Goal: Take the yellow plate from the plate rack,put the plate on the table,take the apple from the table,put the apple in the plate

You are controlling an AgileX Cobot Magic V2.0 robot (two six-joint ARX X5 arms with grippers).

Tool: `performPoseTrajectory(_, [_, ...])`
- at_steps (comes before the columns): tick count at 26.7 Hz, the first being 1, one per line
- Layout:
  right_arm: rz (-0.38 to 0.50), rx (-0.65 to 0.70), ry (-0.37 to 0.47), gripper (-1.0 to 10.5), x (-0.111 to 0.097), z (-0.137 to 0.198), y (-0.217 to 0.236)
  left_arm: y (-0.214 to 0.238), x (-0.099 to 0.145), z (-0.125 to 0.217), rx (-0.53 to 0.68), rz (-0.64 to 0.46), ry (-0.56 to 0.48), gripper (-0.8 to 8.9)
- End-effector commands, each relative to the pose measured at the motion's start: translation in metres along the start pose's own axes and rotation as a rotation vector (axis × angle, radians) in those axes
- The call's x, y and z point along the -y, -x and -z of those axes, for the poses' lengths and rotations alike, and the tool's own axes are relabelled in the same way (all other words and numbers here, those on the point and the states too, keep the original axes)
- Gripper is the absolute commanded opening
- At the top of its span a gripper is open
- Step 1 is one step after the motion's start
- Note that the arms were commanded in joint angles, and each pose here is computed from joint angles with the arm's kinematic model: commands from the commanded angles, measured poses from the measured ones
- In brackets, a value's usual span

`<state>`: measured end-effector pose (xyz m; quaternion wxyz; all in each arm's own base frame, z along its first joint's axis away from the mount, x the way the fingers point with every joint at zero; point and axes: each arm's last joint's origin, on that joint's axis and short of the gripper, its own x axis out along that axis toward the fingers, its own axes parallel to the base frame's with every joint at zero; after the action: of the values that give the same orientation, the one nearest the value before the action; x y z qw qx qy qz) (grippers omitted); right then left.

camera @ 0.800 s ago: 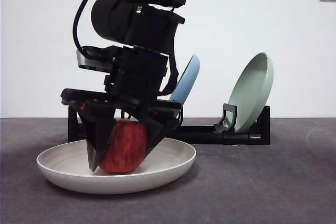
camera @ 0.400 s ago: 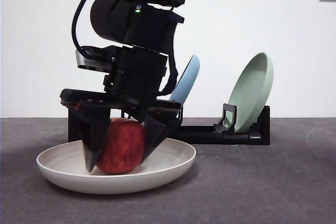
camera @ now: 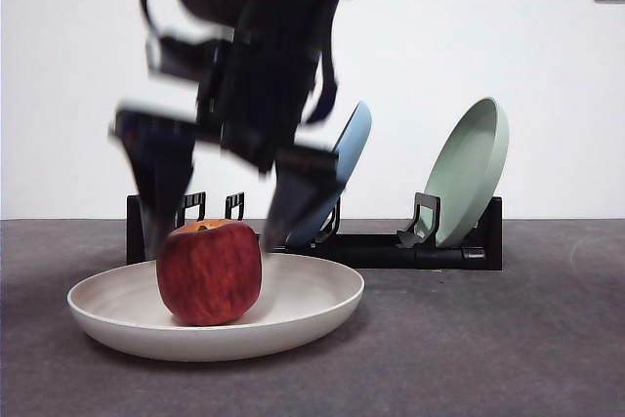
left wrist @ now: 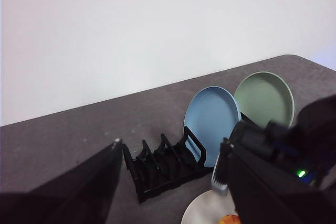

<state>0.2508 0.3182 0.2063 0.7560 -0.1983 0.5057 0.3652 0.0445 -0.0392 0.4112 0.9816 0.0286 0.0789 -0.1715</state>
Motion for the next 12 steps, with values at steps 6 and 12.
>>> performPoseTrajectory(6, [0.077,0.213,0.032,5.0,0.012,-0.005,0.085,-0.020,0.013,-0.002,-0.032,-0.112,-0.046,3.14])
performPoseTrajectory(12, [0.122,0.369,-0.010,2.7,0.030,0.006,0.153,-0.049,0.037,0.000,-0.106,-0.113,-0.193,3.13])
